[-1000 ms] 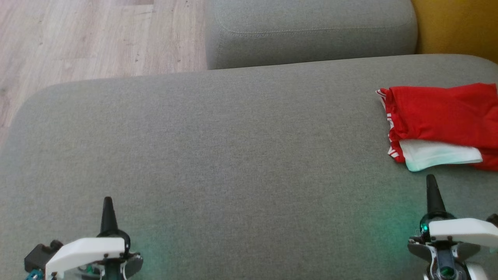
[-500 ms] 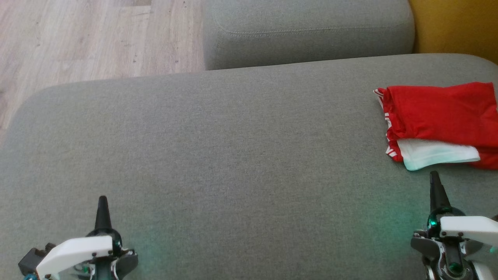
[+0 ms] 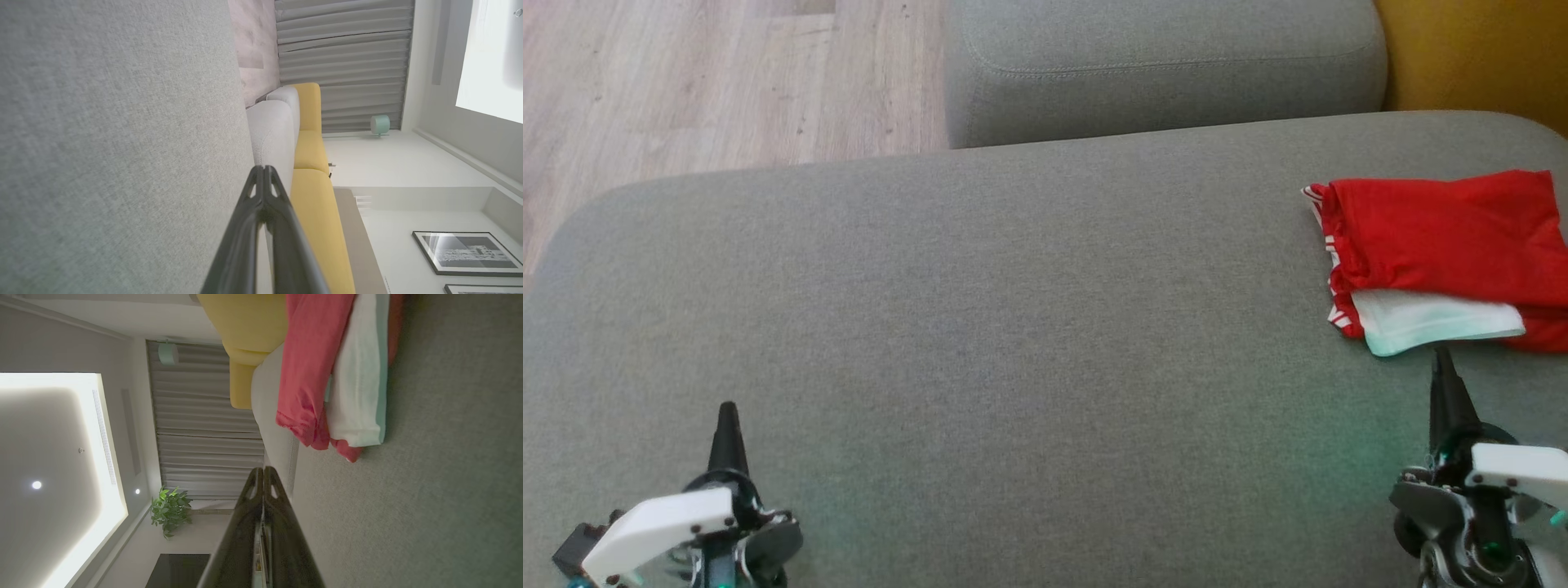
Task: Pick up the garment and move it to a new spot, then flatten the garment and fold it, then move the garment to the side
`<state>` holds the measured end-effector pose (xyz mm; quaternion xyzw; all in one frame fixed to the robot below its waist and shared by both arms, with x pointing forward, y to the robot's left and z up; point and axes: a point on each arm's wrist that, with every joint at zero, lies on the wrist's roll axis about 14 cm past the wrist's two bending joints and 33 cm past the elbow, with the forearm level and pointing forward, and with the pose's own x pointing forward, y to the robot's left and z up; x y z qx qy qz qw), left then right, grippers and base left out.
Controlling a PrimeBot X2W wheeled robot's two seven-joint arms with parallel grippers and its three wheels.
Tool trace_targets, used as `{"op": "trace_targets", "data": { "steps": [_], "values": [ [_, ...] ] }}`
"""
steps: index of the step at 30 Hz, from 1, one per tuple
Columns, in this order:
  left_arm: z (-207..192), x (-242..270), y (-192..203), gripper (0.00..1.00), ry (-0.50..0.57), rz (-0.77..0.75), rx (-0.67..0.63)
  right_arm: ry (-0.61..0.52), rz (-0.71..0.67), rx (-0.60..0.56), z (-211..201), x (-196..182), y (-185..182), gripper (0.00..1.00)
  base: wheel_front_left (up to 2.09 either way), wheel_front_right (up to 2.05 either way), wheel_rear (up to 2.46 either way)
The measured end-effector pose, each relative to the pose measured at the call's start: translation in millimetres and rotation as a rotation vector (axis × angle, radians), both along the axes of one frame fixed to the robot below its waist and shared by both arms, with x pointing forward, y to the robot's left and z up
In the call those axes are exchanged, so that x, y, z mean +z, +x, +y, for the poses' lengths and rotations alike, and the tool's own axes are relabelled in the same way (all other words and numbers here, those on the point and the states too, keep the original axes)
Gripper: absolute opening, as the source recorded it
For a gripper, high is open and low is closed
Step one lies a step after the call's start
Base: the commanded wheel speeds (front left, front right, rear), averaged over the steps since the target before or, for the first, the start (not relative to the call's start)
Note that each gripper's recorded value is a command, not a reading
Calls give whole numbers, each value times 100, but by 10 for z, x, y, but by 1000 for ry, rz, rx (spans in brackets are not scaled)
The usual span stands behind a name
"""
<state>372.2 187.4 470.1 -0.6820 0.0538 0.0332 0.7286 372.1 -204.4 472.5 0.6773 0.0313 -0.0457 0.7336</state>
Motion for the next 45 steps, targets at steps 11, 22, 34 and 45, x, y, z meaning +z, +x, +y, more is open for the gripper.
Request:
{"op": "trace_targets", "data": {
  "steps": [11,22,34,45],
  "values": [
    [9,40,14,0,-66,-20,5,83,-14,-16,-36,22,-6,0,0,0,0],
    [11,41,14,0,-66,-20,6,83,-14,-16,-36,22,-6,0,0,0,0],
    [11,41,14,0,-66,-20,6,83,-14,-16,-36,22,-6,0,0,0,0],
    [11,42,14,0,-66,-20,6,83,-14,-16,-36,22,-6,0,0,0,0]
  ]
}}
